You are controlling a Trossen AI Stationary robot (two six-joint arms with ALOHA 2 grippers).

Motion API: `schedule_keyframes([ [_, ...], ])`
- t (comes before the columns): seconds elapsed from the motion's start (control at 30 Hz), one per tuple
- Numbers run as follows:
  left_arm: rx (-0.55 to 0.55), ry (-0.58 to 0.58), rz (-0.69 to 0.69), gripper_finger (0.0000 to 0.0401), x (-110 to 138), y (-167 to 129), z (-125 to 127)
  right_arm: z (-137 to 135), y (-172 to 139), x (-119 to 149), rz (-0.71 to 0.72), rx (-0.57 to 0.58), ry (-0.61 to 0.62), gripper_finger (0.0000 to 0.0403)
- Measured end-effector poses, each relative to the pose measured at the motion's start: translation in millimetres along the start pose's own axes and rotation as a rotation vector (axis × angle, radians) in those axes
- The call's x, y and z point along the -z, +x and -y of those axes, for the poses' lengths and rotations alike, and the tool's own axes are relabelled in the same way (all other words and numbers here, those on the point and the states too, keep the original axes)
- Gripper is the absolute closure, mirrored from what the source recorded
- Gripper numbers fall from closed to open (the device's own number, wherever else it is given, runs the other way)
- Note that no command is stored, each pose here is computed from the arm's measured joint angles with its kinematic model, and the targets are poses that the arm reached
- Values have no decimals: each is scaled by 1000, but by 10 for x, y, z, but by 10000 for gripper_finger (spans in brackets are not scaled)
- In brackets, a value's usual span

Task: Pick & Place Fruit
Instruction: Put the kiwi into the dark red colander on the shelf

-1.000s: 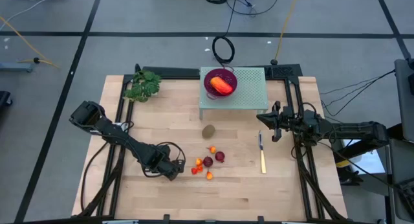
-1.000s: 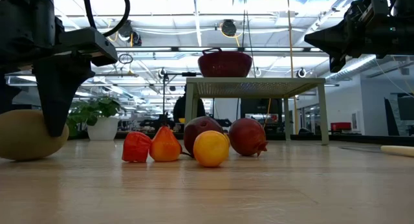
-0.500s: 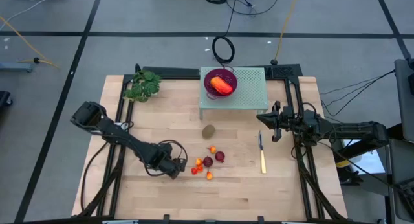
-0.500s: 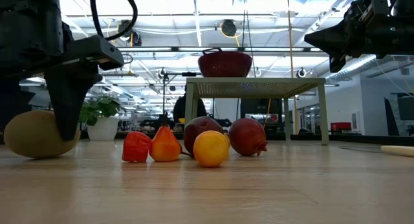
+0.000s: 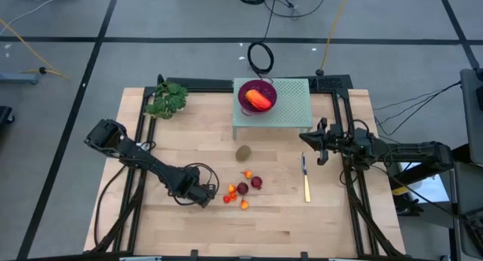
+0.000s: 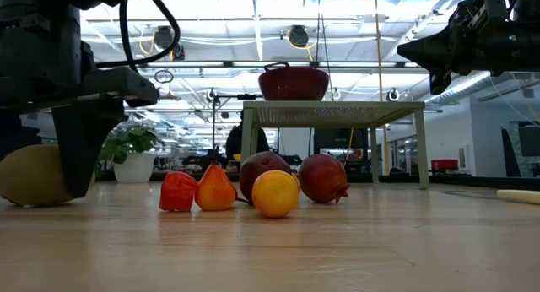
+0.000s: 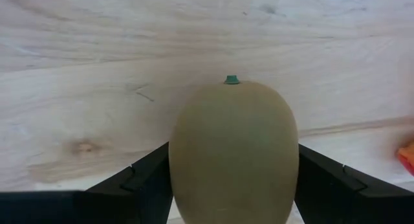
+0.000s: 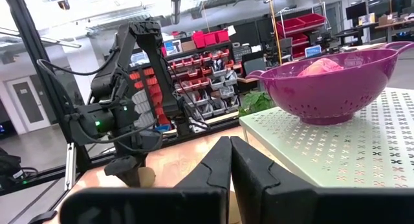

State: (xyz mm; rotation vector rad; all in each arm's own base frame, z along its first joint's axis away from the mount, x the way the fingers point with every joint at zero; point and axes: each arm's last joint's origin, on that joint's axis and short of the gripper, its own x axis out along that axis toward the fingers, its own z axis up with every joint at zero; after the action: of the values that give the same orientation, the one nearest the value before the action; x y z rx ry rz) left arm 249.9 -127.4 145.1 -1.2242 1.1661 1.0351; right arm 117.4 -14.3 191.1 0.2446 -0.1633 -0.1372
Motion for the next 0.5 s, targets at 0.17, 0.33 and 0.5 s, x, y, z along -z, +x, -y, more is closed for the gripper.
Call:
schedule_keyframes([
  [0.17, 0, -1, 0, 139, -2, 0, 1, 0, 0, 0, 0, 0, 0, 399],
  [0.33, 1, -1, 0, 143, -2, -1, 2, 1, 0, 2, -2, 0, 0, 399],
  [0.5, 6, -2, 0, 173, 0, -8, 7, 5, 0, 20, -20, 5, -1, 399],
])
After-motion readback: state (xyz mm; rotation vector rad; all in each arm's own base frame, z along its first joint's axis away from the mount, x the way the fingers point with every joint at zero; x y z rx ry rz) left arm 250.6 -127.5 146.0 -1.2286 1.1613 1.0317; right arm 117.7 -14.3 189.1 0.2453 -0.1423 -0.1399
